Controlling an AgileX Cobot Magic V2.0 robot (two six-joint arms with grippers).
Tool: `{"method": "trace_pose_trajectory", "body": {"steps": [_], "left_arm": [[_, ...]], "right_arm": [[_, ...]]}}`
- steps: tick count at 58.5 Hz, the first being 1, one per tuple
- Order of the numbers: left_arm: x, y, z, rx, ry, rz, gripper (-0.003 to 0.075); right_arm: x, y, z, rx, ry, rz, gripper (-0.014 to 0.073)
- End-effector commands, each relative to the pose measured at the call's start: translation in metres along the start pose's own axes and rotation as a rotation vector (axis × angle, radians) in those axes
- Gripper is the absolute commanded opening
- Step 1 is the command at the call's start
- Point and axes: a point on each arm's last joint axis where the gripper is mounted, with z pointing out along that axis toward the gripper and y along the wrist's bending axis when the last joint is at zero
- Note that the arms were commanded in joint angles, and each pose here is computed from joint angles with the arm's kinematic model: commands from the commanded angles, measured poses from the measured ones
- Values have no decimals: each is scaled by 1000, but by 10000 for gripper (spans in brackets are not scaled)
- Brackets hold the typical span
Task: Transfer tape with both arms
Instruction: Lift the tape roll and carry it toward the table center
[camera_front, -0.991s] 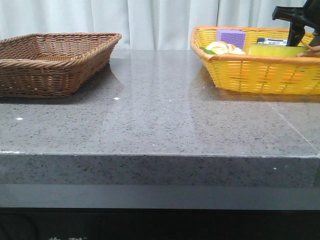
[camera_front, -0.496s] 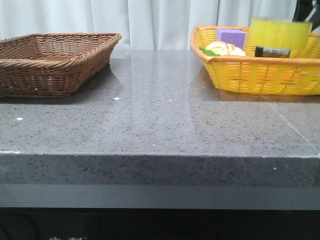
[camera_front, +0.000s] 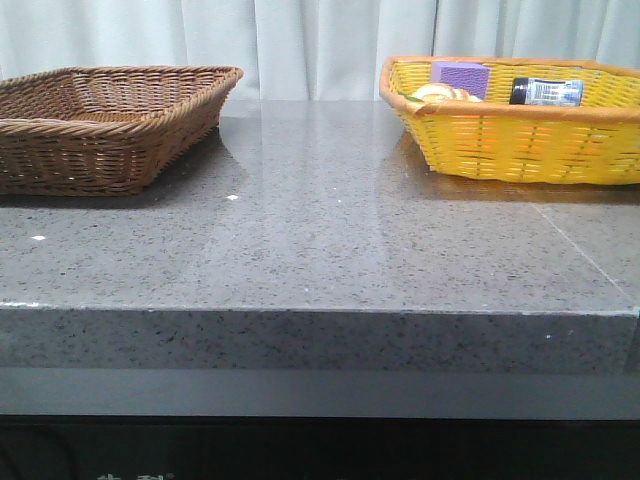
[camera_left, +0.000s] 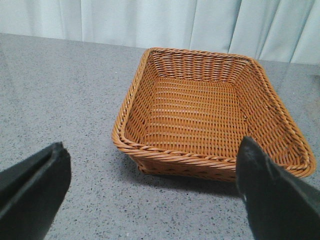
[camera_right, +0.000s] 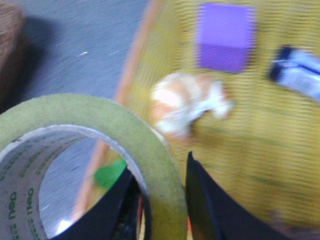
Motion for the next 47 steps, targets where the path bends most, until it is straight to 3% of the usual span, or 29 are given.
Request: {"method": "trace_pose_trajectory", "body": {"steps": [1, 18, 35, 41, 47], "left_arm": [[-19, -2, -2, 10, -114, -3, 659], [-19, -2, -2, 10, -114, -3, 659], [-19, -2, -2, 10, -114, -3, 659], [-19, -2, -2, 10, -114, -3, 659], [-19, -2, -2, 10, -114, -3, 659]], "right_arm": [[0, 34, -30, -90, -135, -50, 55], [70, 109, 10, -249, -13, -180, 55], [103, 125, 48, -263, 34, -208, 62], [108, 125, 63, -255, 59, -207, 132], [110, 125, 69, -252, 73, -207, 261]]}}
